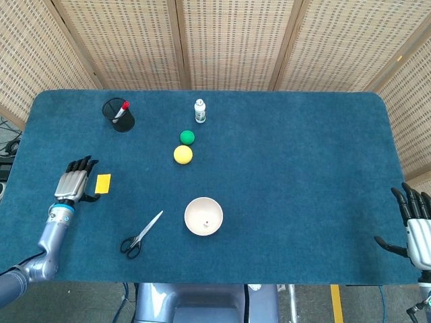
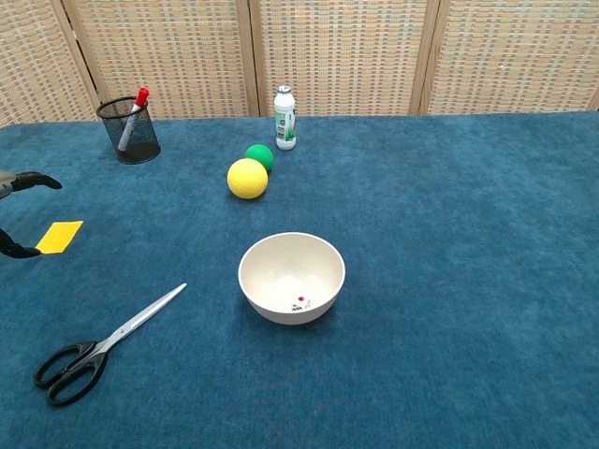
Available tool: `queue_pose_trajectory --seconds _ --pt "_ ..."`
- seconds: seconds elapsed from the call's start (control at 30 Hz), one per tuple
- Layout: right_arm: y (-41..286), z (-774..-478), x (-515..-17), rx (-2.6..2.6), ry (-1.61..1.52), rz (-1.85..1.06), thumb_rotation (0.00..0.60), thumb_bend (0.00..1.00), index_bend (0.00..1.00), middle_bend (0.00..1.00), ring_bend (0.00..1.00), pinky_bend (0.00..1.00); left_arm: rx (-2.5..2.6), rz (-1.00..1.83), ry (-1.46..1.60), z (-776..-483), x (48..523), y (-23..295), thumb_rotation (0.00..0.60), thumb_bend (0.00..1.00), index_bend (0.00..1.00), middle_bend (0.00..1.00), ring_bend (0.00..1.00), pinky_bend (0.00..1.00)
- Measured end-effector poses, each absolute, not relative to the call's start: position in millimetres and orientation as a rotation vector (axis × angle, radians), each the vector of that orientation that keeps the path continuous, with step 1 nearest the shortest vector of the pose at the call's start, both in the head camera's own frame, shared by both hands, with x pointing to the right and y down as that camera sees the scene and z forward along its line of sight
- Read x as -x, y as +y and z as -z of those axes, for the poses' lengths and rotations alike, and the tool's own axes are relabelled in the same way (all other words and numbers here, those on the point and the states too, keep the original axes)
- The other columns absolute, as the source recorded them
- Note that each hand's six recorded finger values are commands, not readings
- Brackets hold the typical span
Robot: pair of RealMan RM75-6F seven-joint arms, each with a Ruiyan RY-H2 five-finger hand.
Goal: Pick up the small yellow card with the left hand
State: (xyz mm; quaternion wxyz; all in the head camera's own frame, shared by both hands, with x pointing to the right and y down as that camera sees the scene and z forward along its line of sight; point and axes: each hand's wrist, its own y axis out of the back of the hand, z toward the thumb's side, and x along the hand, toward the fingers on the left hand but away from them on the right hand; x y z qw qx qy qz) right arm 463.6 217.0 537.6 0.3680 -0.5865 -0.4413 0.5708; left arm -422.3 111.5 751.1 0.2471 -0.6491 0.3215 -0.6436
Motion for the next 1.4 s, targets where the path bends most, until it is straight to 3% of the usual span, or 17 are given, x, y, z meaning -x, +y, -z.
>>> queue_pose_trajectory --seconds 0.6,0.87,1.4 --pt "217 -539 -465 1.507 -1.138 -1.472 0.600 0.00 0.00 0.00 0.00 0.00 1.751 1.796 0.848 -765 420 109 0.600 0.27 0.10 0.00 0.00 0.00" --pt "217 -540 -465 1.505 -1.135 -1.477 0.600 0.00 0.00 0.00 0.00 0.00 1.717 1.772 0.831 -767 407 88 0.600 0.29 0.11 0.00 0.00 0.00" --pt "217 -541 -466 1.506 -1.136 -1.480 0.600 0.00 0.00 0.00 0.00 0.00 1.694 1.669 0.914 -718 402 56 0.600 0.29 0.13 0.00 0.00 0.00"
